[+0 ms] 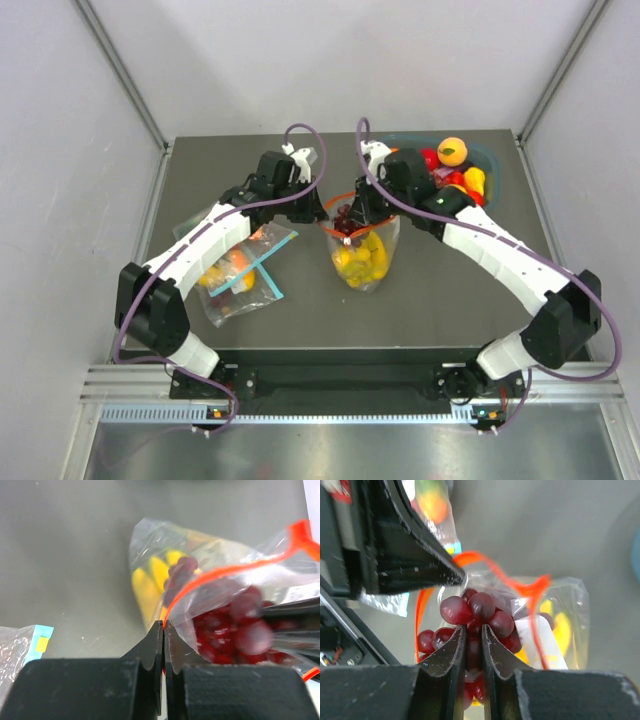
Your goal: Open the zip-top bag and remove the fake food
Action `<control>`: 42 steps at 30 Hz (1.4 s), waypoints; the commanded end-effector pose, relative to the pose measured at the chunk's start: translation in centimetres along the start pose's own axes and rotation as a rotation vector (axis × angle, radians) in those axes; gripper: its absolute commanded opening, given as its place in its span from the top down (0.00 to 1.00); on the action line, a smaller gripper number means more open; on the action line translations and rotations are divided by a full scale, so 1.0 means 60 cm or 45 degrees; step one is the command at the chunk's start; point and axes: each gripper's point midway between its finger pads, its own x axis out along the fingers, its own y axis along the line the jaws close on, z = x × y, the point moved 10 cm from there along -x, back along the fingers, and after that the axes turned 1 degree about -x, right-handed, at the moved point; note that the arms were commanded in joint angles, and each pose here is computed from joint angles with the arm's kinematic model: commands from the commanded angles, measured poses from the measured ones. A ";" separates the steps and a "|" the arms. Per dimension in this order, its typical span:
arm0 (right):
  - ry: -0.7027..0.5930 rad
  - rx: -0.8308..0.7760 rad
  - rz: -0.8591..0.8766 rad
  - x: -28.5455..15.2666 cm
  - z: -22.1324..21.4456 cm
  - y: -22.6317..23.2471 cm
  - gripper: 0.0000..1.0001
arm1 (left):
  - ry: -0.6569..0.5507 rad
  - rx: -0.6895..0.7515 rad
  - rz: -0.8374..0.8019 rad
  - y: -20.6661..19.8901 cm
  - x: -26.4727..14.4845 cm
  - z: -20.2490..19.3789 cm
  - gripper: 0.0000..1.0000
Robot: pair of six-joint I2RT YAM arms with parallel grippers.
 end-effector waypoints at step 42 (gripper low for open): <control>-0.463 0.232 0.054 -0.132 0.156 0.037 1.00 | -0.175 -0.039 0.050 -0.046 0.029 0.024 1.00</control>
